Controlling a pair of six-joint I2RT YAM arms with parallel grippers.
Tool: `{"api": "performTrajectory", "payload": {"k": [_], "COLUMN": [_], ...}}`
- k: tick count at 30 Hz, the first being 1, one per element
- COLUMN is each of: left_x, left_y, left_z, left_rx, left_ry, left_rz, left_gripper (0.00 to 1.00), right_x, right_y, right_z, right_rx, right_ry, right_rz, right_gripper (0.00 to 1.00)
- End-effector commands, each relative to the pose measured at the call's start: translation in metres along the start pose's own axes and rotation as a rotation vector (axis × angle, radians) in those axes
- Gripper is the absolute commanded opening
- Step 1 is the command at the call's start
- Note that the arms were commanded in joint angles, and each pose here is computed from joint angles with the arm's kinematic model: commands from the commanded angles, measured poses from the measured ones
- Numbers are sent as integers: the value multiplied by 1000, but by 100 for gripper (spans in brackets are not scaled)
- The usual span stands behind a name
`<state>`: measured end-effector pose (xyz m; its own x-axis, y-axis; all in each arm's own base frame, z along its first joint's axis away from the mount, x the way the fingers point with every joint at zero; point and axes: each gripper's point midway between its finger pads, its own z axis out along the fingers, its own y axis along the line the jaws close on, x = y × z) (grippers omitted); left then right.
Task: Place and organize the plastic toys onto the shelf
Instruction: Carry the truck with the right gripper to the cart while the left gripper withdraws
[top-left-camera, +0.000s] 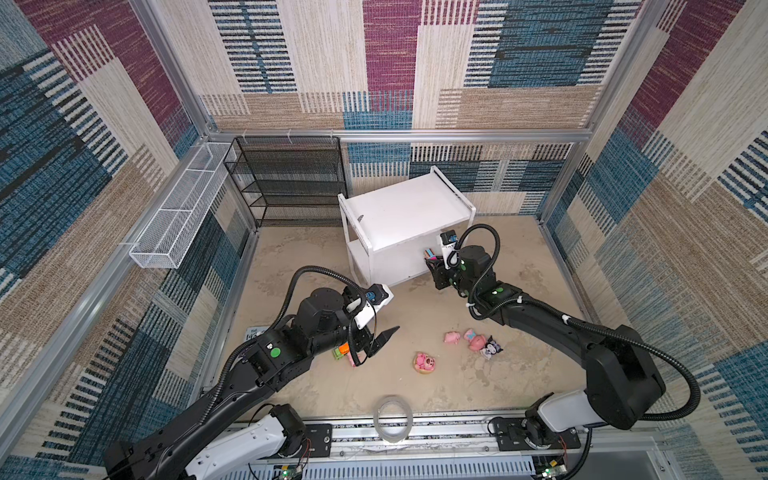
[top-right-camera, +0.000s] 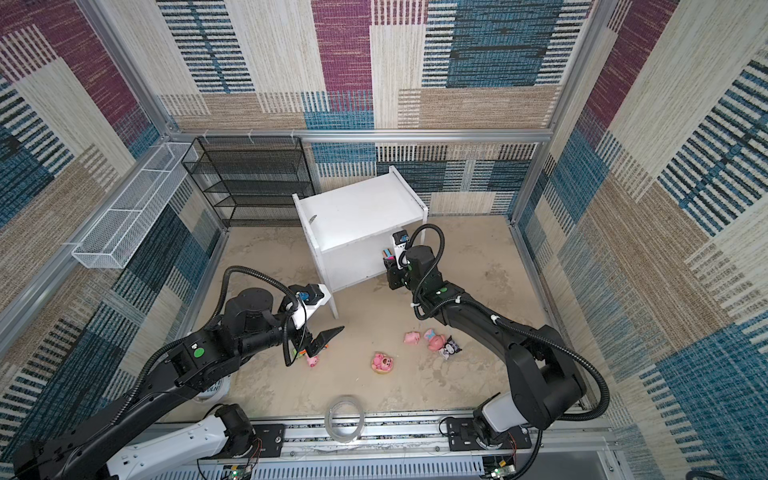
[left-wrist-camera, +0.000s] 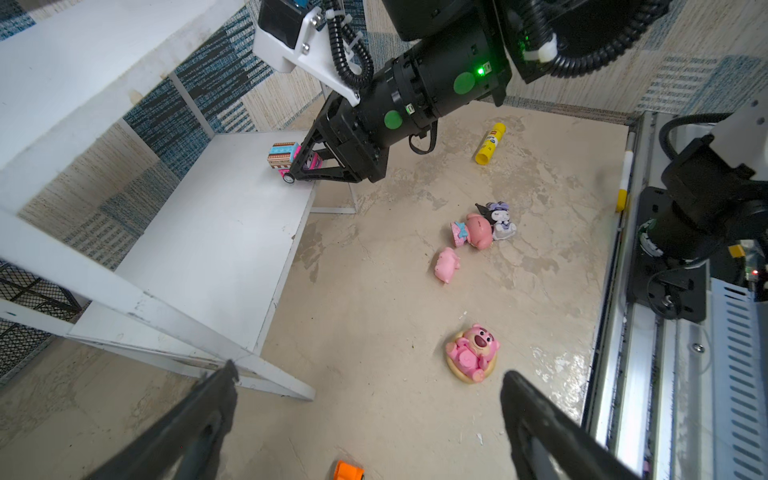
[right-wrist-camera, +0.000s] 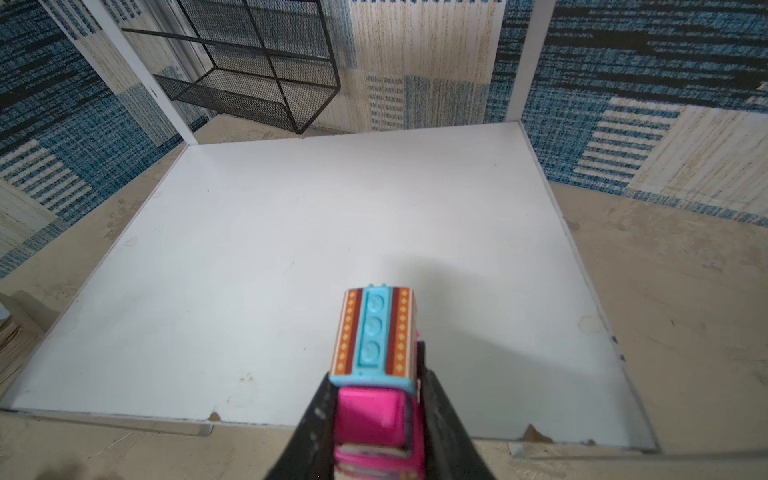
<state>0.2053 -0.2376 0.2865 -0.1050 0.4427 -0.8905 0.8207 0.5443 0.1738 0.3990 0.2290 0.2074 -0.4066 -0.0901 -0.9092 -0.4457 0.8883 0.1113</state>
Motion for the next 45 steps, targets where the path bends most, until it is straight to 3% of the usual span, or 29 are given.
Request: {"api": "performTrajectory", "payload": {"k": [1,45], "left_x": [-5,-5], "left_y": [3,-5], "left_z": [-1,-5], "left_rx": [-15,26], "left_ry": [-23,-39], "left_rz": [-8,4], "left_gripper": [99,99], "right_x": [-8,-14], "right_y": [1,-23], "right_z": [-2,42], "right_rx": [-18,81], "right_ry": [-36,-6], "right_rz": [34,59], "right_gripper": [26,30]}}
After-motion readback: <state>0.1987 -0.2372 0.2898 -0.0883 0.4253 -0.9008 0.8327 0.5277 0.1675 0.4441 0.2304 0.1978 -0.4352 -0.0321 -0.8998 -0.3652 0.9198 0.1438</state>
